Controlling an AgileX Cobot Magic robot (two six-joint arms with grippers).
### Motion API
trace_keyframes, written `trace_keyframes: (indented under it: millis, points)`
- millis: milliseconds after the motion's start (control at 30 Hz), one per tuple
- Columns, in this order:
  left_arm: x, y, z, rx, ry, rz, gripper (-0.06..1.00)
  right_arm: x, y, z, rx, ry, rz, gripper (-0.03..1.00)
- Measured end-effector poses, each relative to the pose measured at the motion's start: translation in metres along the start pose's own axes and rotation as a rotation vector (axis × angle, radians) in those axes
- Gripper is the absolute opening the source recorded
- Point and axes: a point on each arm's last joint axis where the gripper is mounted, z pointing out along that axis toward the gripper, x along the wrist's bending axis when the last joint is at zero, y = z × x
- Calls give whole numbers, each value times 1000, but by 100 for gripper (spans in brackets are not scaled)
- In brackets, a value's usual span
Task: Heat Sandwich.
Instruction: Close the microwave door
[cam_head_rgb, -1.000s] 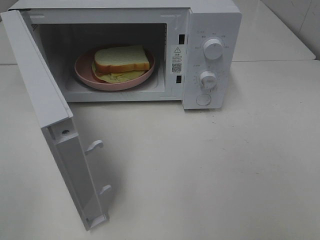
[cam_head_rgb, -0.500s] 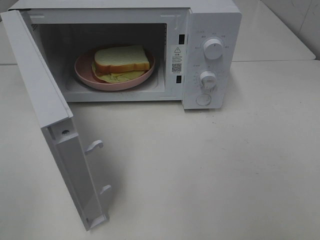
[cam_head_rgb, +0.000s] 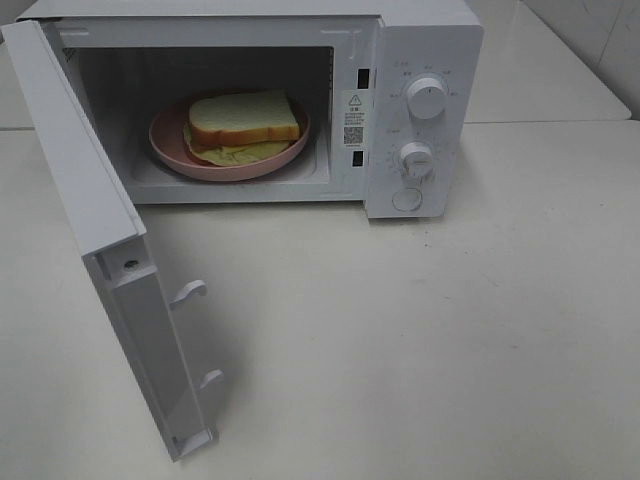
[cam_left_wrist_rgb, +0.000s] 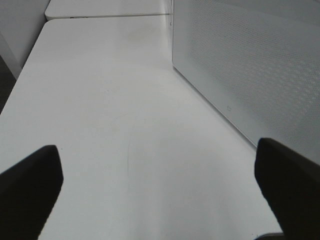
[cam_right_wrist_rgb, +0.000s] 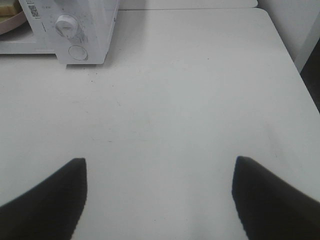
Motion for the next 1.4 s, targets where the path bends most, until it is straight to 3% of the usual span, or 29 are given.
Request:
trace_keyframes:
  millis: [600, 933, 1233, 1400]
  points:
    - [-1, 0, 0, -1, -8, -5, 99, 0, 0, 0, 0, 0, 0, 77]
    - [-8, 3, -2, -21, -87, -52, 99, 0, 0, 0, 0, 0, -1, 77]
    - [-5, 26, 5, -38, -79, -64, 98, 0, 0, 0, 0, 0, -1, 77]
    - [-2, 38, 19, -33, -59, -68, 80, 0, 0, 0, 0, 0, -1, 77]
